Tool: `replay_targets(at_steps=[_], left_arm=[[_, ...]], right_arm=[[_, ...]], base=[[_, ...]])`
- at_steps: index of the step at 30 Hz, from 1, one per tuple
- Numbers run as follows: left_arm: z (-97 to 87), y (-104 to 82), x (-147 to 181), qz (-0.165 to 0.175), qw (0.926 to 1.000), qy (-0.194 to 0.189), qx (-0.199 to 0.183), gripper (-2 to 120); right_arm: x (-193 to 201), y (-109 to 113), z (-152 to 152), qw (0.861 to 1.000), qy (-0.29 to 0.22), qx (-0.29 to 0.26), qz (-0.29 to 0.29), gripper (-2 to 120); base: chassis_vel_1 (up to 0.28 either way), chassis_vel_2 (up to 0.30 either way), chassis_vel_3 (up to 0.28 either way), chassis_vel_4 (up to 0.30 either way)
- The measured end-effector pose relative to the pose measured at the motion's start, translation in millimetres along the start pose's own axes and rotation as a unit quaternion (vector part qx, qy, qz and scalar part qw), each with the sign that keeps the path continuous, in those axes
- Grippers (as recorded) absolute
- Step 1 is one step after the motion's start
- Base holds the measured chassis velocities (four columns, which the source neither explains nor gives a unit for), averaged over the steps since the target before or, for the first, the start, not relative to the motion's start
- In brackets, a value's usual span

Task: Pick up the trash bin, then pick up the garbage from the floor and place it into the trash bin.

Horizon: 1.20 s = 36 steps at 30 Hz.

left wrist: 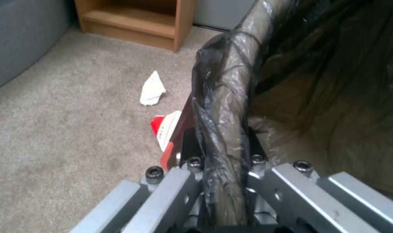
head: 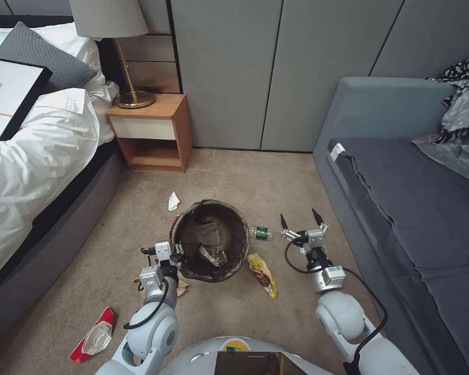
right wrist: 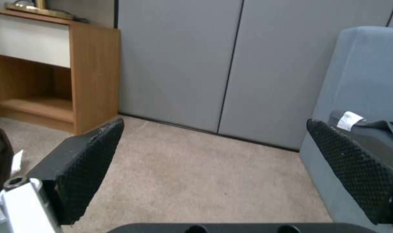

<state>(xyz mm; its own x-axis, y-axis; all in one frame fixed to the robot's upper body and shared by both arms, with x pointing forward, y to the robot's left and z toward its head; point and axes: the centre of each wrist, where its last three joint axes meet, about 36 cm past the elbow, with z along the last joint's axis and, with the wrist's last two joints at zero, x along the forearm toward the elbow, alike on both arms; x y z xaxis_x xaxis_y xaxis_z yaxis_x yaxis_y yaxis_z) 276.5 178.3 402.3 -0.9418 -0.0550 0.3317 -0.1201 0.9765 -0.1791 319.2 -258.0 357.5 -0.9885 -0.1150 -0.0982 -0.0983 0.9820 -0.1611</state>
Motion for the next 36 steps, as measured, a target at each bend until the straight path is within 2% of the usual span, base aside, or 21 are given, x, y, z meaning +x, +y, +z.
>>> replay_targets(at_steps=[8, 12, 14, 16, 22, 27, 36], left_arm=[[-0.8, 0.9, 1.1, -0.002, 1.0000, -0.001, 0.001, 2], [-1.3, 1.5, 1.6, -0.003, 1.0000, -0.001, 0.000, 2], [-1.4, 1.5, 1.6, -0.003, 1.0000, -0.001, 0.000, 2], [-1.9, 1.7, 1.9, -0.002, 1.0000, -0.002, 0.000, 2], [-2.7, 3.6, 2.1, -0.002, 1.0000, -0.003, -0.004, 2], [-3.0, 4.8, 2.2, -0.002, 1.0000, -0.003, -0.006, 2], [-4.0, 6.6, 1.3, -0.004, 1.0000, -0.004, -0.008, 2]], right_arm=[[-11.1, -21.1, 2.0, 0.999, 0.046, -0.009, -0.024, 100], [-14.7, -25.1, 8.7, 0.995, 0.084, -0.030, -0.038, 100], [-14.9, -25.4, 9.2, 0.995, 0.086, -0.031, -0.039, 100], [-18.9, -30.2, 20.7, 0.990, 0.120, -0.042, -0.056, 100], [-28.4, -39.9, 38.4, 0.985, 0.147, -0.043, -0.081, 100], [-41.6, -41.7, 50.9, 0.977, 0.176, -0.058, -0.108, 100], [-65.2, -29.3, 74.8, 0.961, 0.215, -0.074, -0.155, 100]], base=[[0.000, 0.000, 0.000, 0.000], [0.000, 0.000, 0.000, 0.000], [0.000, 0.000, 0.000, 0.000], [0.000, 0.000, 0.000, 0.000], [0.000, 0.000, 0.000, 0.000], [0.000, 0.000, 0.000, 0.000], [0.000, 0.000, 0.000, 0.000]])
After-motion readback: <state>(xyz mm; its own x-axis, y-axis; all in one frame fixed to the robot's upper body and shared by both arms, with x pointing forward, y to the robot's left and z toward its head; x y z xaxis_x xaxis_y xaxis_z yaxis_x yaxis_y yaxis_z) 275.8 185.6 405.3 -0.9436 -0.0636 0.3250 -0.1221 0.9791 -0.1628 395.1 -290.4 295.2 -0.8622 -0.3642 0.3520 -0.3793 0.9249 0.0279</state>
